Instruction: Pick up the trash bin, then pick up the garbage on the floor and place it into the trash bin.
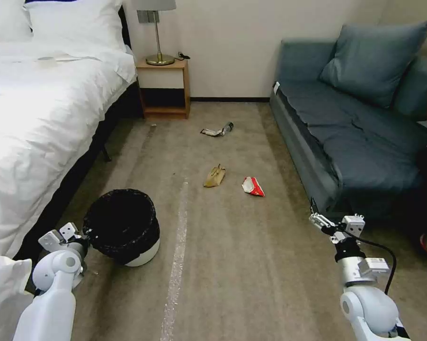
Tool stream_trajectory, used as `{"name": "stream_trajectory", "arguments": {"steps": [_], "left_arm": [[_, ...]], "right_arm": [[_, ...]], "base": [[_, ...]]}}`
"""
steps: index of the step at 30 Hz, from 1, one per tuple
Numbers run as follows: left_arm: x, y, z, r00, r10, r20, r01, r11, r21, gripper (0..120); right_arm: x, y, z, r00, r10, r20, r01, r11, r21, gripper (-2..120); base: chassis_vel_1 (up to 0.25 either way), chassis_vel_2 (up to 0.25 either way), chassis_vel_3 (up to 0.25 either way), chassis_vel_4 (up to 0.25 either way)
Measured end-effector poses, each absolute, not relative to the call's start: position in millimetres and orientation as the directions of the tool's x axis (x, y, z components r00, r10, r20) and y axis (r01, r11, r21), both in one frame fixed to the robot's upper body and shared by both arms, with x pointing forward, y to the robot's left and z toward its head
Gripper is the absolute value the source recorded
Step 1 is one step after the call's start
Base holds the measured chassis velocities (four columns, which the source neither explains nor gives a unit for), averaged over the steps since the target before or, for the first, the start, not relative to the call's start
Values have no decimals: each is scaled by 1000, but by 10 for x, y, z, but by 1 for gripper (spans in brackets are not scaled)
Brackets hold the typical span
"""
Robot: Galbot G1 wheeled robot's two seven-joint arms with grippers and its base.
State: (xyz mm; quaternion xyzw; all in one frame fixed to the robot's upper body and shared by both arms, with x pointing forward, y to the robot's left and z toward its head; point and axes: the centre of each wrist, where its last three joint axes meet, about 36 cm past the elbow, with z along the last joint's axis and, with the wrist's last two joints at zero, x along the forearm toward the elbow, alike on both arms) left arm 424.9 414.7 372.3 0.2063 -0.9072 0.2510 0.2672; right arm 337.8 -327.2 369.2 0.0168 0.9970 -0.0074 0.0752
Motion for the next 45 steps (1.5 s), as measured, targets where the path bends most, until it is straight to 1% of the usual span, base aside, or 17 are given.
{"name": "stream_trajectory", "arguments": {"steps": [3, 9, 11, 12, 14, 15, 17, 20, 22, 24, 27, 31, 37, 45], "left_arm": [[4220, 4167, 3751, -776, -258, 575, -510, 793, -333, 3], [4106, 4186, 3811, -791, -295, 536, -492, 828, -270, 3], [4038, 4150, 3988, -822, -299, 484, -448, 865, -227, 3], [4038, 4150, 3988, -822, -299, 484, -448, 865, -227, 3], [4001, 4060, 4184, -854, -294, 429, -406, 892, -197, 3], [4001, 4060, 4184, -854, -294, 429, -406, 892, -197, 3], [3957, 3919, 4368, -885, -288, 365, -362, 920, -152, 3], [3936, 3849, 4424, -895, -286, 343, -349, 927, -136, 3], [3875, 3672, 4552, -911, -281, 303, -327, 938, -113, 3], [3844, 3589, 4611, -914, -285, 289, -326, 939, -106, 3], [3783, 3495, 4683, -916, -283, 285, -321, 942, -96, 3], [3753, 3459, 4691, -911, -292, 290, -330, 940, -90, 3], [3678, 3427, 4580, -891, -316, 327, -364, 926, -97, 3], [3638, 3430, 4538, -886, -315, 339, -368, 924, -103, 3]], "right_arm": [[3383, -3272, 3670, -988, 33, -150, 36, 999, -15, 100], [3406, -3201, 3635, -987, 35, -155, 40, 999, -24, 100], [3441, -3182, 3653, -987, 42, -155, 48, 998, -39, 100], [3441, -3182, 3653, -987, 42, -155, 48, 998, -39, 100], [3481, -3187, 3660, -987, 47, -156, 54, 998, -44, 100], [3481, -3187, 3660, -987, 47, -156, 54, 998, -44, 100], [3515, -3201, 3646, -987, 58, -149, 66, 997, -45, 100], [3522, -3215, 3645, -988, 57, -141, 65, 997, -49, 100], [3562, -3242, 3619, -989, 62, -137, 72, 995, -68, 100], [3592, -3256, 3593, -987, 72, -145, 83, 994, -73, 100], [3614, -3262, 3554, -986, 68, -153, 79, 995, -63, 100], [3626, -3252, 3526, -986, 54, -158, 63, 997, -52, 100], [3711, -3239, 3410, -976, 11, -217, 32, 995, -94, 100], [3710, -3238, 3386, -972, -12, -234, 12, 995, -99, 100]], "base": [[0, 0, 0, 0], [0, 0, 0, 0], [0, 0, 0, 0], [0, 0, 0, 0], [0, 0, 0, 0], [0, 0, 0, 0], [0, 0, 0, 0], [0, 0, 0, 0], [0, 0, 0, 0], [0, 0, 0, 0], [0, 0, 0, 0], [0, 0, 0, 0], [0, 0, 0, 0], [0, 0, 0, 0]]}}
